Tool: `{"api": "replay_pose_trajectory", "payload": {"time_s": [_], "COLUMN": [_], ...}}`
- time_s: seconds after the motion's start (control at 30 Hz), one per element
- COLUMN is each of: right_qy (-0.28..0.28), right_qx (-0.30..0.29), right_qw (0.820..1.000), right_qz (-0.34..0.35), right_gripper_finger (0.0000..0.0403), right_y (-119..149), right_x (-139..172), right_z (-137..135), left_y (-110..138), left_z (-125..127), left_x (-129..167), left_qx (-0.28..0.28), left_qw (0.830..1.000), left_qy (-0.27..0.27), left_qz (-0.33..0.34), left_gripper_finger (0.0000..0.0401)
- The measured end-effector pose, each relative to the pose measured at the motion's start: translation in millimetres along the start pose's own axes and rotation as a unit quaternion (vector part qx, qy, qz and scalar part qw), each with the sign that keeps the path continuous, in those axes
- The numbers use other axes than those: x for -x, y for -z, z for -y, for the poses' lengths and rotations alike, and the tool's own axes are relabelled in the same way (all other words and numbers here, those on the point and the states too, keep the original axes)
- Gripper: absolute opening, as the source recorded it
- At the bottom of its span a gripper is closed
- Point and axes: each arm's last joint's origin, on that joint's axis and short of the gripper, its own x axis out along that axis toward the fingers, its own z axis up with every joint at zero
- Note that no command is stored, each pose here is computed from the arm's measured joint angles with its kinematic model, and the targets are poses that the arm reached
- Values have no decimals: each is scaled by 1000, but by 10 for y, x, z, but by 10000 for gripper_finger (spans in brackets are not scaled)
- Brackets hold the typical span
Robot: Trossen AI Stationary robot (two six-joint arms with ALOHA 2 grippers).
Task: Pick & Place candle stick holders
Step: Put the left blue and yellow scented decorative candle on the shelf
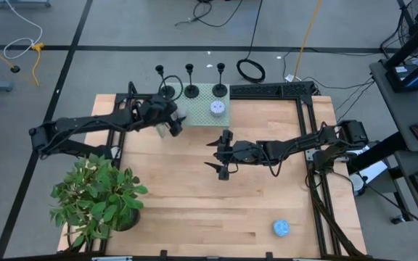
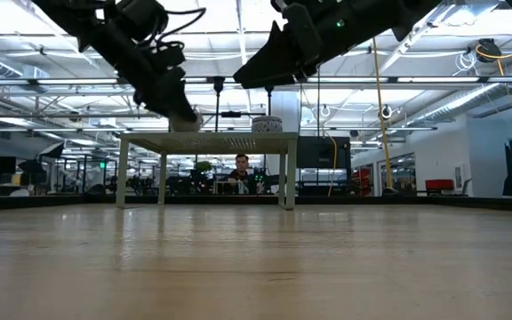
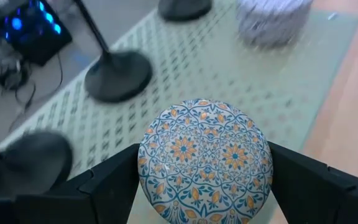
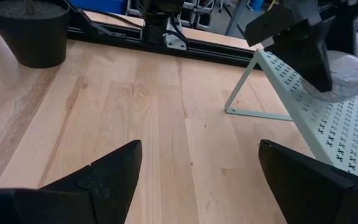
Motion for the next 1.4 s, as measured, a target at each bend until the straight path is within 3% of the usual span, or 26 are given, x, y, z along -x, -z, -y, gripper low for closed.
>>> {"api": "replay_pose_trajectory", "payload": {"time_s": [0.47, 0.87, 1.4], "right_qy": [-2, -3, -3], "right_qx": [-34, -32, -32], "right_qw": [999, 999, 999], "right_qz": [-19, -26, -27], "right_gripper_finger": [318, 318, 318], "right_y": [38, 50, 54], "right_x": [1, 2, 1], "right_z": [-5, -7, -6], "left_y": [113, 191, 194], "left_z": [-208, -228, -235], "left_x": [-22, -12, 35], "left_qx": [30, 21, 1], "left_qw": [997, 994, 994], "left_qy": [-34, -36, -35], "left_qz": [-57, -97, -99], "left_gripper_finger": [324, 324, 325]}}
